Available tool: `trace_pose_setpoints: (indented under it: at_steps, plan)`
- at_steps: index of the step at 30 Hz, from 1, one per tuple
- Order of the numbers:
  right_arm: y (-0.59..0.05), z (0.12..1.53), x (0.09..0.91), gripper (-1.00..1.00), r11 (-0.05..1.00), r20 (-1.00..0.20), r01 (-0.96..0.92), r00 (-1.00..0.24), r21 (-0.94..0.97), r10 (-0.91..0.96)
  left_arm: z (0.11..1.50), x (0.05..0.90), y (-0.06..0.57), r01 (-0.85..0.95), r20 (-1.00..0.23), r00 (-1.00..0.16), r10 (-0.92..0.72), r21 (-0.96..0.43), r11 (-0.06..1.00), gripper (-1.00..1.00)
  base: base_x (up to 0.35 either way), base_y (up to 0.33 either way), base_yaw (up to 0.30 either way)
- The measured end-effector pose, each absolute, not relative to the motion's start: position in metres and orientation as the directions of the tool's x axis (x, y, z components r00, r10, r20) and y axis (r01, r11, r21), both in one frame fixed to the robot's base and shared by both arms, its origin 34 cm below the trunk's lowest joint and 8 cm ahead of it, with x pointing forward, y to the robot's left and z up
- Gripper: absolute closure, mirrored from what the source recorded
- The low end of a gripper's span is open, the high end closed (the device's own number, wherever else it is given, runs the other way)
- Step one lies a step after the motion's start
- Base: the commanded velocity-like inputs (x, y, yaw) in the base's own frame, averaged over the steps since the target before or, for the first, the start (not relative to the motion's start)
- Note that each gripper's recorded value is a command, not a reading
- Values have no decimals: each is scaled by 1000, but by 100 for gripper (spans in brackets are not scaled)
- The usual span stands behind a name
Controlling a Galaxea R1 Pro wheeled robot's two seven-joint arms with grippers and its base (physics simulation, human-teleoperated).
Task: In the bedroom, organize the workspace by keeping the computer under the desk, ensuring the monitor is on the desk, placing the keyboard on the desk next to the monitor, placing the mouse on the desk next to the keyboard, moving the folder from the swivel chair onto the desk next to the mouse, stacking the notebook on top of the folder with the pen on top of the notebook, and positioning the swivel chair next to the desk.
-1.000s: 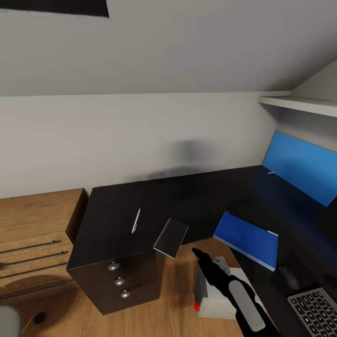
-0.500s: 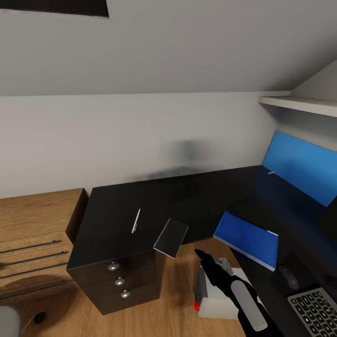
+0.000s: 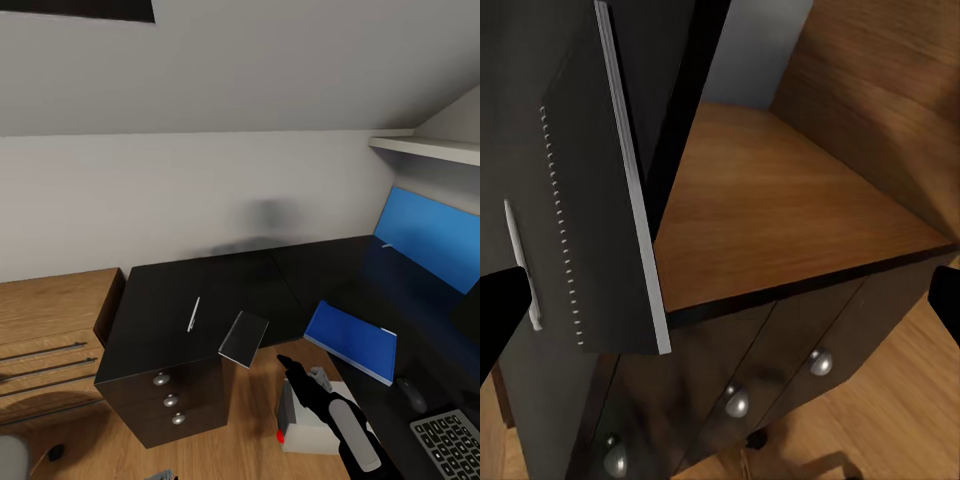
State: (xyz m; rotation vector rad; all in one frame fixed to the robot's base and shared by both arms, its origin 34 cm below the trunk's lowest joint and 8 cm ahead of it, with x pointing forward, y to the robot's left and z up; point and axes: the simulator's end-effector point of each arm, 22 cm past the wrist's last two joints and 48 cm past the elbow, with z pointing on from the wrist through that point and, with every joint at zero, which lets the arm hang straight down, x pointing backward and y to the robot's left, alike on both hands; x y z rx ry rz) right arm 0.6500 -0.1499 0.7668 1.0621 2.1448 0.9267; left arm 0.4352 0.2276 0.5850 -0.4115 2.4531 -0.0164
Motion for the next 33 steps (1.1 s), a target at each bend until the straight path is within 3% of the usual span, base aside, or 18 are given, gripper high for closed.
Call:
trace_pose_setpoints:
  at_steps: [22, 33]
  plan:
    - [-151, 737, 653, -100, 446, -182, 437, -523, 781, 833, 565, 456, 226, -290, -628, -715, -308, -135, 947, -100, 0, 0, 0]
    - [-143, 732, 659, -100, 430, -184, 393, -527, 813, 830, 609, 492, 244, -229, -732, -607, -309, -211, 950, -100, 0, 0, 0]
